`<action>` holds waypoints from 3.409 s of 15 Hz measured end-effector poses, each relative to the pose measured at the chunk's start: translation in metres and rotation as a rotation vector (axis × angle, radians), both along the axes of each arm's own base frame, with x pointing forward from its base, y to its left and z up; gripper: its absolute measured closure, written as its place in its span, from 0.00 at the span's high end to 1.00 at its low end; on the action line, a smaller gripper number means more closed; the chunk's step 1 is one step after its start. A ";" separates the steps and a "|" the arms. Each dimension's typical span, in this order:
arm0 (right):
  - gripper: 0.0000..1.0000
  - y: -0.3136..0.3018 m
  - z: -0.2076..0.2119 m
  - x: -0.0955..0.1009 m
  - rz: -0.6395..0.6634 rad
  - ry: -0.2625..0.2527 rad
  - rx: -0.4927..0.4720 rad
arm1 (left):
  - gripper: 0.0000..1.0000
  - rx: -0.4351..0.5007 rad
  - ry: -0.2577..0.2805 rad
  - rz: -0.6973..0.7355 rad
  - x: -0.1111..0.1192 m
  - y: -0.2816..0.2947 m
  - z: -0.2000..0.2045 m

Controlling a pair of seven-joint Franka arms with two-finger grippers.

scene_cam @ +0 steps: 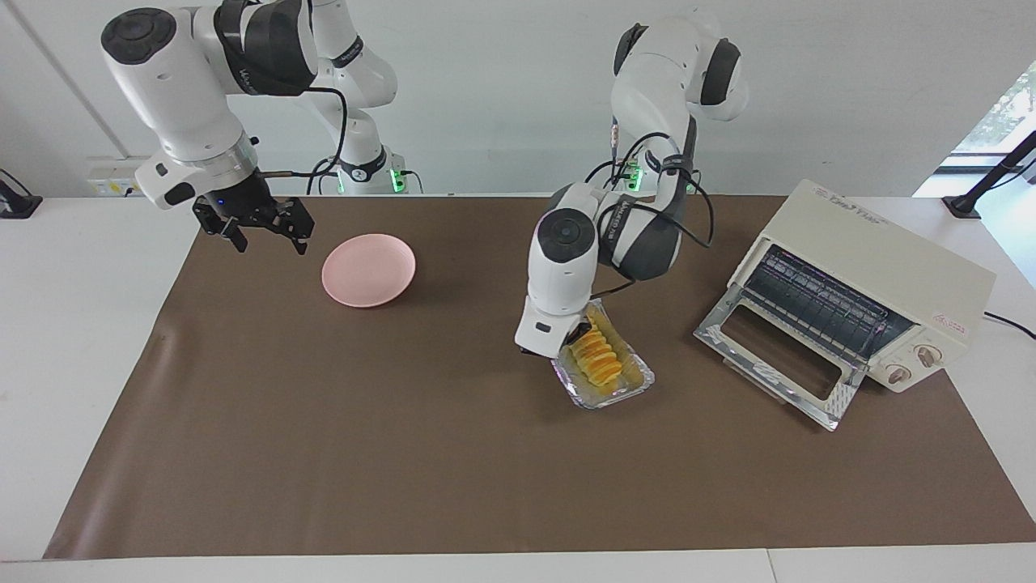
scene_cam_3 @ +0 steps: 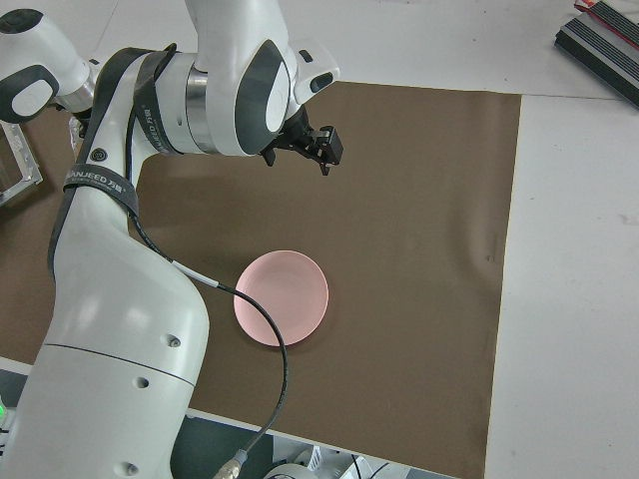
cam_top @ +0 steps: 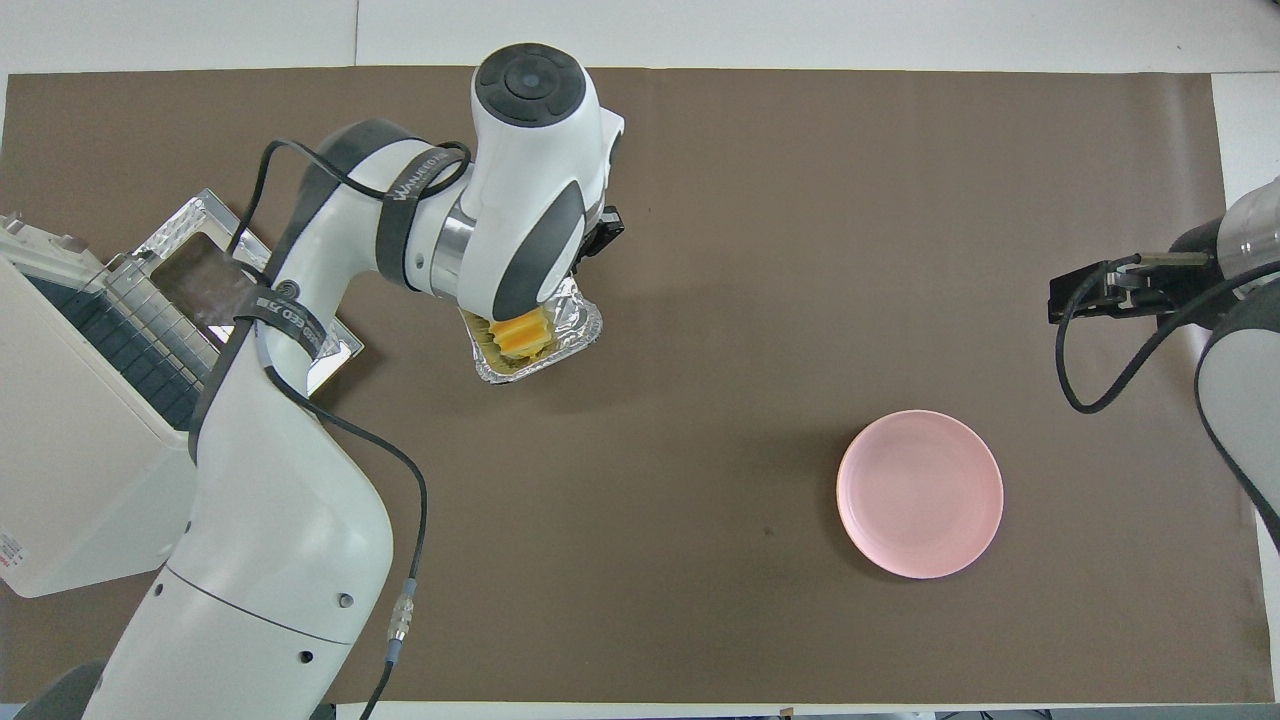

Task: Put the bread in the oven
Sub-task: 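Carry the foil tray with the left gripper into the oven opening, then push the tray deeper into the oven and release with the left gripper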

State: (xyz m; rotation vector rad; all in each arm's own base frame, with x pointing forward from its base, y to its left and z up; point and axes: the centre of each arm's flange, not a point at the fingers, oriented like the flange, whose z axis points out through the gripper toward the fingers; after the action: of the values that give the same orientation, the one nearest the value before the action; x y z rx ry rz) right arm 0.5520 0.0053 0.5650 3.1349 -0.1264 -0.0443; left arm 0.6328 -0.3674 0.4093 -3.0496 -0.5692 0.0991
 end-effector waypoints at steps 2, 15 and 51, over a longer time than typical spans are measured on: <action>1.00 0.000 0.000 0.000 0.000 0.000 0.000 | 0.02 0.002 -0.007 0.079 0.015 0.041 0.022; 1.00 0.000 0.000 0.000 0.000 0.000 0.000 | 0.02 0.089 0.067 0.421 0.063 0.256 0.030; 1.00 0.000 0.000 0.000 0.000 0.000 0.000 | 0.02 0.173 0.263 0.378 0.015 0.387 -0.015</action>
State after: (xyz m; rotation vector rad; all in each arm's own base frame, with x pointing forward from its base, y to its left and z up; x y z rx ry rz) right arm 0.5520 0.0053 0.5650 3.1349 -0.1264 -0.0443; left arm 0.6480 0.0194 0.3941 -2.6667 -1.0575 0.4291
